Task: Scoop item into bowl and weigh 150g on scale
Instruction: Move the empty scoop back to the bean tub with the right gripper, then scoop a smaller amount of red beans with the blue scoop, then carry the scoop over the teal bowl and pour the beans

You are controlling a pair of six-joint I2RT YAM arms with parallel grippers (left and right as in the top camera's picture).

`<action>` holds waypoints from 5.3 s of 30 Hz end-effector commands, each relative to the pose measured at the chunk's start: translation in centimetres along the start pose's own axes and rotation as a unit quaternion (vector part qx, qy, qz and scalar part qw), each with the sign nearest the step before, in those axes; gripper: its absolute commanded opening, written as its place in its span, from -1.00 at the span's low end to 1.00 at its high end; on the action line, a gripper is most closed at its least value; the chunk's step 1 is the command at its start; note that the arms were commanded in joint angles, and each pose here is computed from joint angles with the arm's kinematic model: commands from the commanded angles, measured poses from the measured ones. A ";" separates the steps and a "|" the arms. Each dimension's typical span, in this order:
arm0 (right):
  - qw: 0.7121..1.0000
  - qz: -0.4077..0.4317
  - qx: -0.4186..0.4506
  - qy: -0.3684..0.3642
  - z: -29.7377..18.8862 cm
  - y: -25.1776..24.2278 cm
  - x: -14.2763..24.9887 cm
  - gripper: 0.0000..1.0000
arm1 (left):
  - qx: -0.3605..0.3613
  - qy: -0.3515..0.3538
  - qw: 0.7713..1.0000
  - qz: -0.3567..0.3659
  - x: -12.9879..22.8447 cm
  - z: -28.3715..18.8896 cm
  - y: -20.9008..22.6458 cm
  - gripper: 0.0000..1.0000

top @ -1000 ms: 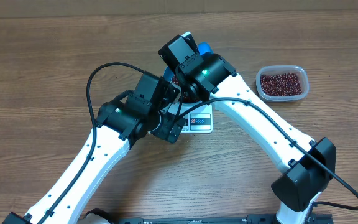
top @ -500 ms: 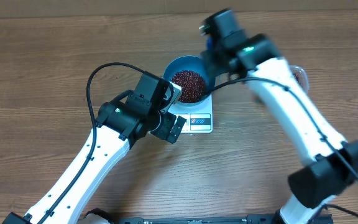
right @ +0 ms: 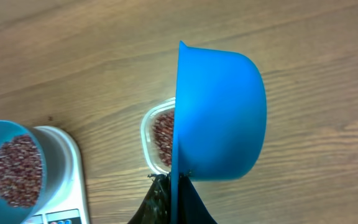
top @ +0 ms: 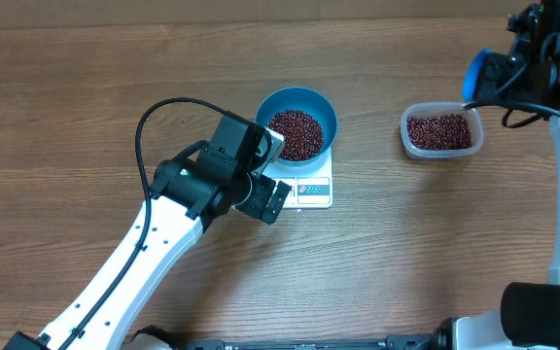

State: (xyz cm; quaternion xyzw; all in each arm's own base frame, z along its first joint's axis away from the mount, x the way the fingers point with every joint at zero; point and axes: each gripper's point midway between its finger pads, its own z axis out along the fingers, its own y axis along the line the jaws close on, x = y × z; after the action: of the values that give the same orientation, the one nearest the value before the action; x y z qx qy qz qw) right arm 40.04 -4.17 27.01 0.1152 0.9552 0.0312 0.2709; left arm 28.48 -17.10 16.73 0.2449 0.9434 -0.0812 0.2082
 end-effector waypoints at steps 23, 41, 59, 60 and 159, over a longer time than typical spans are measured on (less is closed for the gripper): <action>0.984 -0.011 0.076 0.161 11.3 -3.5 6.7 -0.93 | -0.003 -0.010 1.000 0.007 0.0 -0.5 0.3 0.99; 0.978 -0.014 0.078 0.194 15.6 -3.8 8.3 -0.93 | -0.003 -0.010 1.000 0.007 0.0 -0.5 0.3 0.99; 0.968 -0.050 -0.019 0.245 15.6 2.0 11.0 -0.93 | -0.003 -0.010 1.000 0.007 0.0 -0.5 0.3 0.99; 0.968 -0.045 -0.025 0.244 15.5 1.9 10.9 -0.92 | -0.003 -0.010 1.000 0.007 0.0 -0.5 0.3 0.99; 0.950 -0.297 -0.096 0.010 2.1 24.1 7.3 -0.93 | -0.003 -0.010 1.000 0.007 0.0 -0.5 0.3 0.99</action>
State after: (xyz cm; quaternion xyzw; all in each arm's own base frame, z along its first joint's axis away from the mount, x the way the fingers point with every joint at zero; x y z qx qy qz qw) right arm 39.69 21.12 21.82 -0.2067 0.9494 0.0449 0.2322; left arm 28.47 -17.10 16.73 0.2451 0.9434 -0.0814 0.2081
